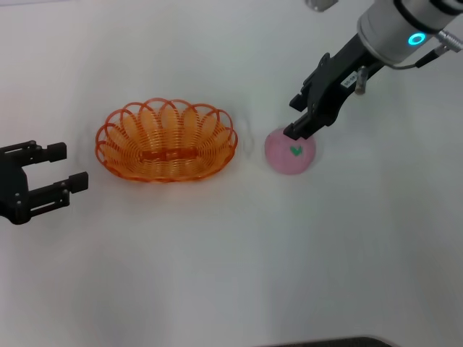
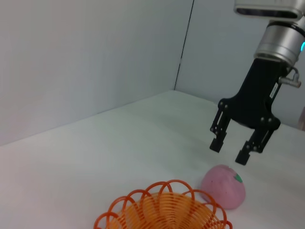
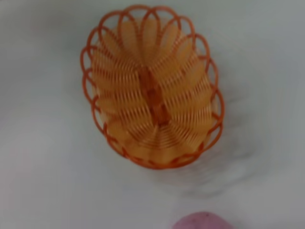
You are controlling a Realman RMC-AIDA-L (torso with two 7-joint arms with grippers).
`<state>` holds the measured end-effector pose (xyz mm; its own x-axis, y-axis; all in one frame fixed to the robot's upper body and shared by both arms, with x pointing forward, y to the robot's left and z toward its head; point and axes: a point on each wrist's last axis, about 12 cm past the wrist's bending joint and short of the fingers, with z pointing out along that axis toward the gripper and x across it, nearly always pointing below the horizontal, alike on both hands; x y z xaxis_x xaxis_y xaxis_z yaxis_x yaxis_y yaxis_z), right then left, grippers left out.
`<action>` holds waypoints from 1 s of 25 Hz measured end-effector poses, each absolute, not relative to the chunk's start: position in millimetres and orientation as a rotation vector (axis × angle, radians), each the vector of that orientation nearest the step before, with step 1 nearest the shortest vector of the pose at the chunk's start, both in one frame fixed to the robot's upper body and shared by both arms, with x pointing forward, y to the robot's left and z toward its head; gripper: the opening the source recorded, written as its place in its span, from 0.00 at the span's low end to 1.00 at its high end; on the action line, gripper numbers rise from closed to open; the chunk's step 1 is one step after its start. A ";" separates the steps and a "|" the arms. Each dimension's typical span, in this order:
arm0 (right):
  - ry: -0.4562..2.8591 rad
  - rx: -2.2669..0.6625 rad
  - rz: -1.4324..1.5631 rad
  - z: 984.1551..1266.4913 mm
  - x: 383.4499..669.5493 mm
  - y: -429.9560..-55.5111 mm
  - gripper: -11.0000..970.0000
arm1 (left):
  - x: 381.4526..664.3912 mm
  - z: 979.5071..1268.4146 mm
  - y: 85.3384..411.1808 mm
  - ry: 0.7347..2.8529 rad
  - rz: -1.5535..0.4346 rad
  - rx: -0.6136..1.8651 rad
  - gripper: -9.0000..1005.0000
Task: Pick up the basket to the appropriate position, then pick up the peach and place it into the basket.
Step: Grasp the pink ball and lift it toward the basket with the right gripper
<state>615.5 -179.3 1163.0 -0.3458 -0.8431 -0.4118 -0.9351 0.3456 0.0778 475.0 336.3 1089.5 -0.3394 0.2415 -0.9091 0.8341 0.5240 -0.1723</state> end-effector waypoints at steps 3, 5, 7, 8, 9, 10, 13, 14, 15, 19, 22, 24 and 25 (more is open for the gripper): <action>2.329 -1.601 0.420 1154.8 614.7 -177.8 0.51 | 475.4 1089.2 335.1 1.851 -0.822 0.890 0.62; 2.340 -1.610 0.408 1149.5 614.3 -177.0 0.50 | 476.2 1089.1 334.2 1.851 -0.827 0.894 0.62; 2.344 -1.617 0.395 1146.0 614.3 -176.1 0.48 | 477.1 1089.2 334.1 1.851 -0.830 0.895 0.62; 2.346 -1.618 0.393 1144.6 614.2 -175.8 0.48 | 477.3 1089.2 334.0 1.851 -0.831 0.895 0.62; 2.349 -1.617 0.393 1143.2 614.3 -175.7 0.47 | 477.5 1089.2 334.0 1.851 -0.830 0.895 0.62; 2.353 -1.615 0.394 1141.6 614.4 -175.4 0.47 | 477.7 1089.3 334.0 1.851 -0.830 0.896 0.62; 2.361 -1.614 0.396 1136.9 614.9 -174.6 0.45 | 478.2 1089.5 333.7 1.850 -0.830 0.898 0.62; 2.363 -1.614 0.396 1135.2 614.9 -174.5 0.44 | 478.3 1089.5 333.5 1.850 -0.830 0.898 0.62; 2.364 -1.615 0.397 1134.2 614.8 -174.4 0.44 | 478.3 1089.4 333.4 1.850 -0.829 0.898 0.62; 2.359 -1.617 0.404 1133.4 614.8 -173.8 0.41 | 478.6 1088.2 333.2 1.853 -0.830 0.893 0.62; 2.351 -1.624 0.407 1133.3 614.6 -173.6 0.29 | 478.5 1087.3 333.5 1.857 -0.832 0.889 0.62; 2.347 -1.631 0.409 1133.1 614.2 -173.2 0.21 | 478.5 1087.2 333.5 1.857 -0.832 0.888 0.62; 2.346 -1.634 0.411 1132.9 613.9 -172.8 0.17 | 478.5 1087.2 333.4 1.857 -0.832 0.888 0.62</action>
<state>613.9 -172.8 1132.9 -0.3385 -0.8687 -0.3616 -0.9399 0.3305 0.0857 478.5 333.4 1087.2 -0.3477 0.2385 -0.9068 0.8354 0.5178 -0.1842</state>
